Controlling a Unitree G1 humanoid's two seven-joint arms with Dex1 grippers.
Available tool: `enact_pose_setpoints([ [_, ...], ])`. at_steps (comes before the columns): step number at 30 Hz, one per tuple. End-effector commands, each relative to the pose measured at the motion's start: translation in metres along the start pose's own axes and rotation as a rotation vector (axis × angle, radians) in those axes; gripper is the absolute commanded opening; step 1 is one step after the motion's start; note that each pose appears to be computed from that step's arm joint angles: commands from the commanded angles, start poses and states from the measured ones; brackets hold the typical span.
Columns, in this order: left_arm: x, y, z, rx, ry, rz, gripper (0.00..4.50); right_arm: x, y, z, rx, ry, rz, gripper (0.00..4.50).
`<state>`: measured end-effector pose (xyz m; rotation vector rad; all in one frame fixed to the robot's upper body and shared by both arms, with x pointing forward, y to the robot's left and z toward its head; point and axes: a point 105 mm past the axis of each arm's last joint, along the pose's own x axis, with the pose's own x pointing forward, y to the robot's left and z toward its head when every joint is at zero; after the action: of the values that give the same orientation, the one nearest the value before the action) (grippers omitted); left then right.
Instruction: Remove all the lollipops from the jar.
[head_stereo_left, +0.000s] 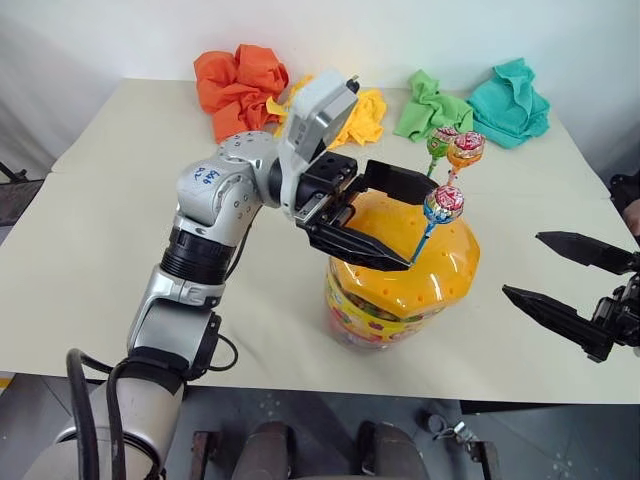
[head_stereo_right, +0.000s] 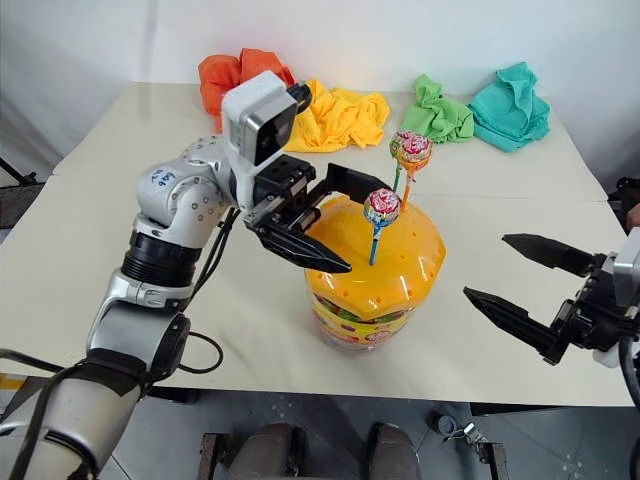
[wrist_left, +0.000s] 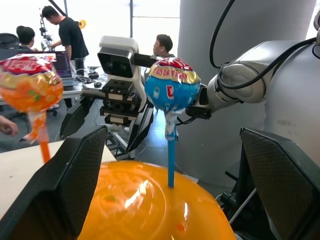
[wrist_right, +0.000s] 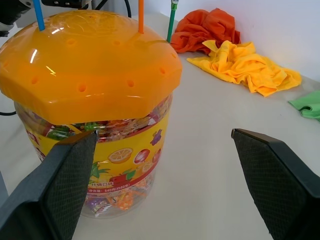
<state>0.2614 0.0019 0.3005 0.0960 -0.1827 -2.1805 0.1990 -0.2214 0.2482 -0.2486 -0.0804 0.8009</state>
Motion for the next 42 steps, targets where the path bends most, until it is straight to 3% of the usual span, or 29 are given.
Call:
enact_pose_setpoints([
  [1,0.007,-0.006,0.008,0.044,0.037,-0.034,4.5,-0.001,0.004,0.011,-0.041,-0.038,0.002,4.46],
  [4,0.01,-0.009,0.009,0.053,0.03,-0.042,3.87,0.0,0.007,0.023,-0.046,-0.084,0.026,4.5],
  [9,0.011,-0.009,0.008,0.05,0.029,-0.03,2.31,0.005,0.02,0.036,-0.051,-0.113,0.107,4.5],
  [16,0.008,-0.004,0.018,0.073,-0.016,0.005,0.15,0.006,0.017,0.043,-0.056,-0.13,0.089,4.5],
  [22,0.0,0.004,0.032,0.109,-0.053,0.059,0.04,0.008,0.016,0.044,-0.061,-0.132,0.086,4.5],
  [28,-0.018,0.024,0.073,0.193,-0.162,0.214,0.04,0.009,0.012,0.044,-0.072,-0.13,0.078,4.5],
  [33,-0.038,0.031,0.087,0.197,-0.164,0.351,0.04,0.008,0.012,0.044,-0.073,-0.128,0.077,4.5],
  [37,-0.068,0.035,0.072,0.144,-0.053,0.549,0.04,0.006,0.011,0.042,-0.064,-0.118,0.072,4.5],
  [42,-0.118,0.03,0.025,-0.042,0.152,0.82,0.04,0.004,0.005,0.038,-0.053,-0.098,0.072,4.5],
])
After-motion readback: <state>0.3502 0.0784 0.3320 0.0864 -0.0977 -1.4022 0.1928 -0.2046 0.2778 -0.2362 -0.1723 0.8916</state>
